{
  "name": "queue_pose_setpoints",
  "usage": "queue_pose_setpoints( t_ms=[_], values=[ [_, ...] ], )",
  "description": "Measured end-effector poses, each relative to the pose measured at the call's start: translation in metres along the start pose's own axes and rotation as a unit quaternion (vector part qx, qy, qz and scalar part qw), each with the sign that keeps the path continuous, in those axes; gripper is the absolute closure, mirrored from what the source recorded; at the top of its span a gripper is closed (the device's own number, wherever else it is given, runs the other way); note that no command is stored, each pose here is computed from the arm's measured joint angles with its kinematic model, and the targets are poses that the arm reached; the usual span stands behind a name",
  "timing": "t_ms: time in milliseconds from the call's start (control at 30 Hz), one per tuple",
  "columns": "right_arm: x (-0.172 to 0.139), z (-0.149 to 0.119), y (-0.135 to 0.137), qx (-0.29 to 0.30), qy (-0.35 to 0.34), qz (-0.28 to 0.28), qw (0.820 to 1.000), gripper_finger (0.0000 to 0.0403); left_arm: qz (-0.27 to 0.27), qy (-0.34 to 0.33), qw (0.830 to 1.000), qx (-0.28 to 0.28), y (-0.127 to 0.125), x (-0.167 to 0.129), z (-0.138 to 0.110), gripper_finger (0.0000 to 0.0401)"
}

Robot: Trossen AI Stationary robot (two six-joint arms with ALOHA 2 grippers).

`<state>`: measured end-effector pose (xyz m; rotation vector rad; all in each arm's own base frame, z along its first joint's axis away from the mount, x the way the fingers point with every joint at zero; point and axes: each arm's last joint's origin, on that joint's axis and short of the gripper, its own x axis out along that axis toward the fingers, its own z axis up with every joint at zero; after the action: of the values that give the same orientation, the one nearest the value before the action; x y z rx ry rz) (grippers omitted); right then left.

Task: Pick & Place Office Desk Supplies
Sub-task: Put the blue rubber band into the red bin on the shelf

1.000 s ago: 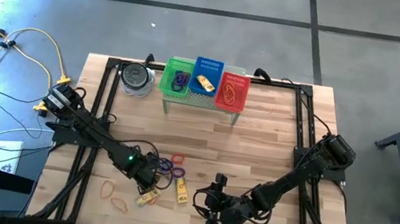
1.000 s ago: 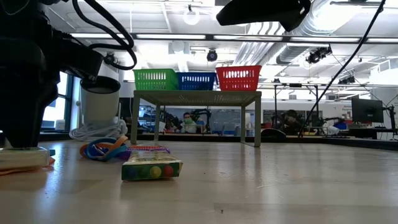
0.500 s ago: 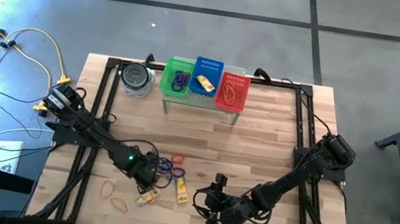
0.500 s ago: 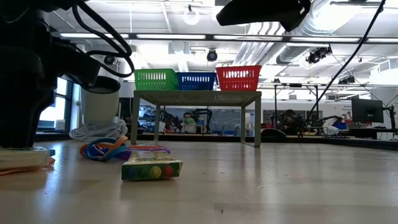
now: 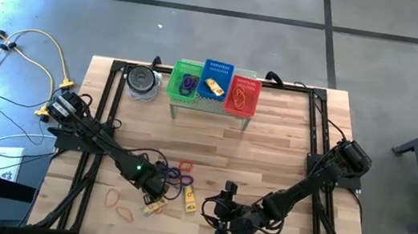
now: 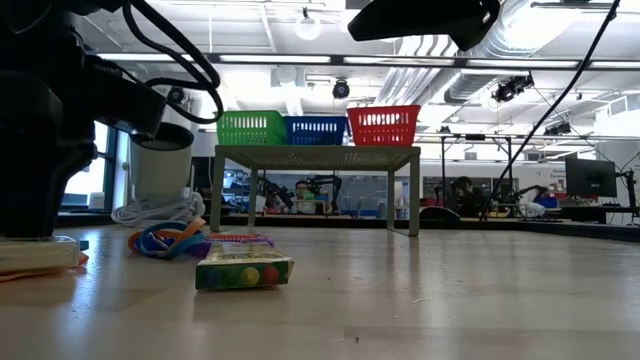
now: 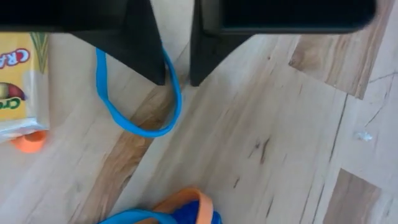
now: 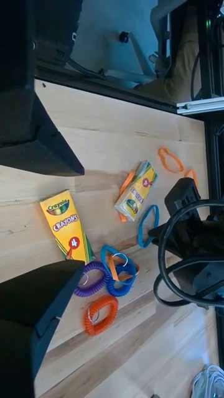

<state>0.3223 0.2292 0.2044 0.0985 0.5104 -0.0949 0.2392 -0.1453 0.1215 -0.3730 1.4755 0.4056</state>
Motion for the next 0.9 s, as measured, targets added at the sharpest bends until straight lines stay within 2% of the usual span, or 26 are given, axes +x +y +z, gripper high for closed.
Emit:
queue_pose_setpoints(
  t_ms=[133, 333, 500, 600, 700, 900],
  values=[
    [0.0, 0.0, 0.0, 0.0, 0.0, 0.0, 1.0, 0.0182, -0.002, 0.0, 1.0, 0.0, 0.0, 0.0, 0.0, 0.0393],
    [0.0, 0.0, 0.0, 0.0, 0.0, 0.0, 1.0, 0.0182, 0.007, 0.007, 1.0, 0.008, -0.008, -0.014, 0.005, 0.04],
    [0.0, 0.0, 0.0, 0.0, 0.0, 0.0, 1.0, 0.0182, 0.027, -0.002, 0.999, 0.043, -0.024, -0.041, 0.009, 0.04],
    [0.0, 0.0, 0.0, 0.0, 0.0, 0.0, 1.0, 0.0182, 0.013, -0.033, 0.998, 0.056, -0.036, -0.067, 0.014, 0.04],
    [0.0, 0.0, 0.0, 0.0, 0.001, 0.0, 1.0, 0.0182, 0.047, -0.046, 0.996, 0.063, -0.037, -0.086, 0.015, 0.0401],
    [0.0, 0.0, 0.0, 0.0, 0.002, 0.002, 1.0, 0.0182, 0.072, -0.089, 0.991, 0.073, -0.044, -0.128, 0.016, 0.0401]
  ],
)
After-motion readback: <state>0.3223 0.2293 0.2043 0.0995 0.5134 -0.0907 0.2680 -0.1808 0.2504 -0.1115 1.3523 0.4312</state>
